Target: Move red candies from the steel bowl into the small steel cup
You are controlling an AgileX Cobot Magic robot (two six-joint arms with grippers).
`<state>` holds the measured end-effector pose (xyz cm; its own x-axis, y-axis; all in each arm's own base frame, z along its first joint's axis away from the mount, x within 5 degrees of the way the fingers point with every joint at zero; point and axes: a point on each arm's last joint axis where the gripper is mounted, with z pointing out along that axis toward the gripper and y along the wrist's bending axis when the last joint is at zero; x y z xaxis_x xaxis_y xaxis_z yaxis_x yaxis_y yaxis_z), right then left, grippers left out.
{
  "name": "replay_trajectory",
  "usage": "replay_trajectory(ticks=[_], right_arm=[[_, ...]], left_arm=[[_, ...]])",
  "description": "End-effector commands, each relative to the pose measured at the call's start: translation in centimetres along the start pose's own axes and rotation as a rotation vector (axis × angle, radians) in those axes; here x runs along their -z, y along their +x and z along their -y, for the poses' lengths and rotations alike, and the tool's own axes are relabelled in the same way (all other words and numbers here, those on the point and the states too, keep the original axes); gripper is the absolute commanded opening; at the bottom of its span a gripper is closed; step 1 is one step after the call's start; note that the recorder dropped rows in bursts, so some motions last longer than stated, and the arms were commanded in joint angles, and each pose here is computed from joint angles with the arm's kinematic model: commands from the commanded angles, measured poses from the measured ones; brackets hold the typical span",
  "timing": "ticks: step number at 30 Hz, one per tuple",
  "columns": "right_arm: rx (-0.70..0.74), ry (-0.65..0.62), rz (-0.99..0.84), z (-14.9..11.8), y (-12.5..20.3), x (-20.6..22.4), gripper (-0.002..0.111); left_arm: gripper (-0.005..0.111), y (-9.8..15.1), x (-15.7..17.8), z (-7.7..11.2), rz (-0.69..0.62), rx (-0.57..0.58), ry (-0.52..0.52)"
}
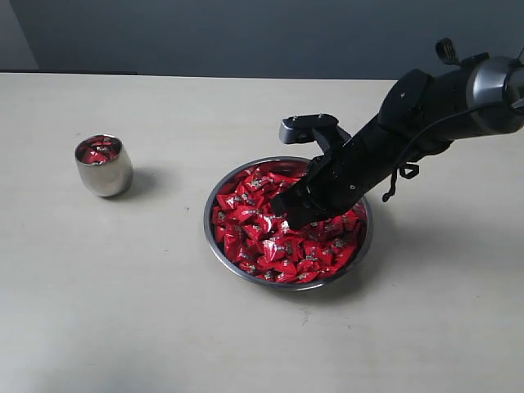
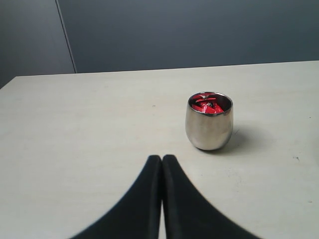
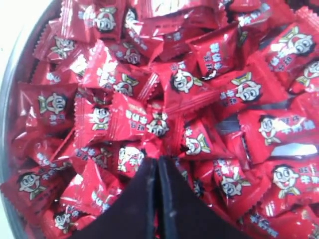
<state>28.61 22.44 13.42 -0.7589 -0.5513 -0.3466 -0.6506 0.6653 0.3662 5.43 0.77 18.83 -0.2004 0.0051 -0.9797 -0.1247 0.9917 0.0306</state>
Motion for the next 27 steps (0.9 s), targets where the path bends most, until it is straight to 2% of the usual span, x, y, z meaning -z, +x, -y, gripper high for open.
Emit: replay_trajectory(ticks=[1, 7, 11, 15, 18, 24, 27], right_arm=[[0.055, 0.068, 0.073, 0.0, -0.8, 1.8, -0.001], [0.069, 0.222, 0.259, -0.4, -2.4, 5.9, -0.001], [0.083, 0.252, 0.325, -0.6, -2.9, 7.0, -0.001], [0.025, 0.238, 0.347, -0.3, -3.1, 6.3, -0.001], [0.083, 0.252, 0.365, -0.5, -3.6, 5.2, -0.001], [0.154, 0.291, 0.509, -2.5, -7.1, 3.2, -0.001], [0.210, 0.257, 0.522, -3.9, -9.5, 1.4, -0.001]], left_arm=[[0.000, 0.1, 0.0, 0.0, 0.002, 0.005, 0.000], [0.000, 0.1, 0.0, 0.0, 0.002, 0.005, 0.000], [0.000, 0.1, 0.0, 0.0, 0.002, 0.005, 0.000], [0.000, 0.1, 0.0, 0.0, 0.002, 0.005, 0.000], [0.000, 0.1, 0.0, 0.0, 0.002, 0.005, 0.000], [0.000, 0.1, 0.0, 0.0, 0.002, 0.005, 0.000], [0.000, 0.1, 0.0, 0.0, 0.002, 0.005, 0.000]])
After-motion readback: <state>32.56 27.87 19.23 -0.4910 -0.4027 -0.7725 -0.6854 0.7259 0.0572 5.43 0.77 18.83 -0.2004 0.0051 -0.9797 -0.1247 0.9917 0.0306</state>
